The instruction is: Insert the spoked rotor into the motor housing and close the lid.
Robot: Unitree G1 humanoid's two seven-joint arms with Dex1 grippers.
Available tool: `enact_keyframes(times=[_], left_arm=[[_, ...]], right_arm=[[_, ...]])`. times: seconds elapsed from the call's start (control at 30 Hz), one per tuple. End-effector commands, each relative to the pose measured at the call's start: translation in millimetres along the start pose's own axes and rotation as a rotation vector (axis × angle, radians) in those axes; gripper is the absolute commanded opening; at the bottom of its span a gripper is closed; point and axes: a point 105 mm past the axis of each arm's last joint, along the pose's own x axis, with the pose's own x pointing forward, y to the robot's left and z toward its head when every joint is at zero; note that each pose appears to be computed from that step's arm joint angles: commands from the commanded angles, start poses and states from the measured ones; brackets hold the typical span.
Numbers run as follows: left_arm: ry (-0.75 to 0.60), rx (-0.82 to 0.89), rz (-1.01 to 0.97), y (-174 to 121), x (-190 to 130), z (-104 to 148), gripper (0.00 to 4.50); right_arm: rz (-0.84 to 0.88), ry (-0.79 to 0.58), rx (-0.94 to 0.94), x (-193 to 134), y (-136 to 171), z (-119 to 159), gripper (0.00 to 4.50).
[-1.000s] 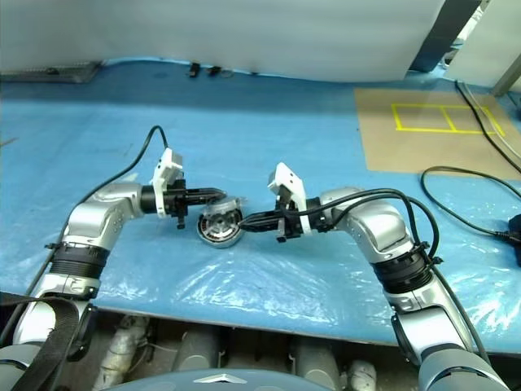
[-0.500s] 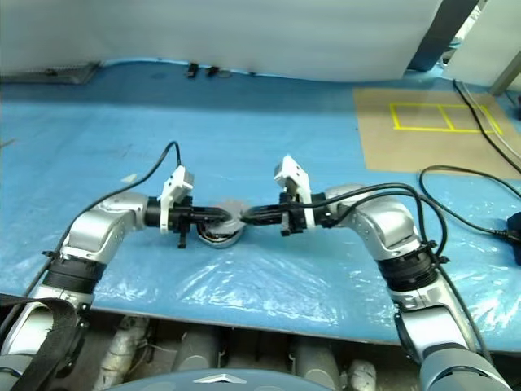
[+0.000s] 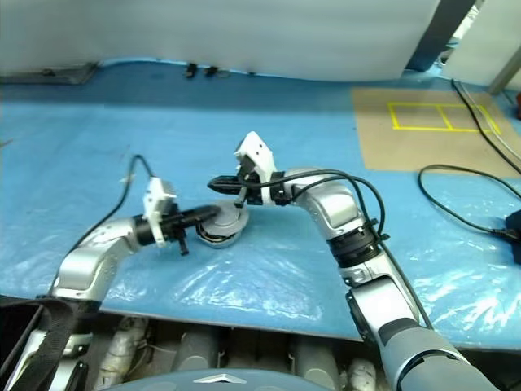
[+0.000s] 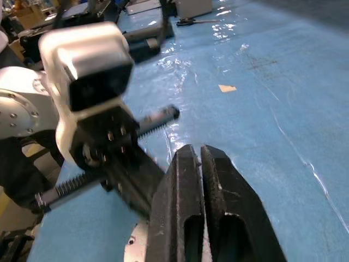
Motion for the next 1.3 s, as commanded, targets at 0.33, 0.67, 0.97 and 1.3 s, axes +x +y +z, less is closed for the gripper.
enact_keyframes(times=[0.33, 0.67, 0.97, 1.3], left_arm=[[-0.096, 0.045, 0.225, -27, -43, -9, 0.00], [-0.127, 0.070, 0.351, -20, -51, -13, 0.00], [-0.141, 0.080, 0.383, -12, -54, -16, 0.00], [-0.119, 0.061, 0.398, -10, -55, -19, 0.00]], right_arm=[[0.063, 0.124, -0.152, 18, 9, -24, 4.45], [0.074, 0.279, -0.176, 20, 5, -62, 4.29], [0.076, 0.303, -0.176, 22, 4, -71, 2.96], [0.036, 0.306, -0.137, 32, 3, -44, 2.96]])
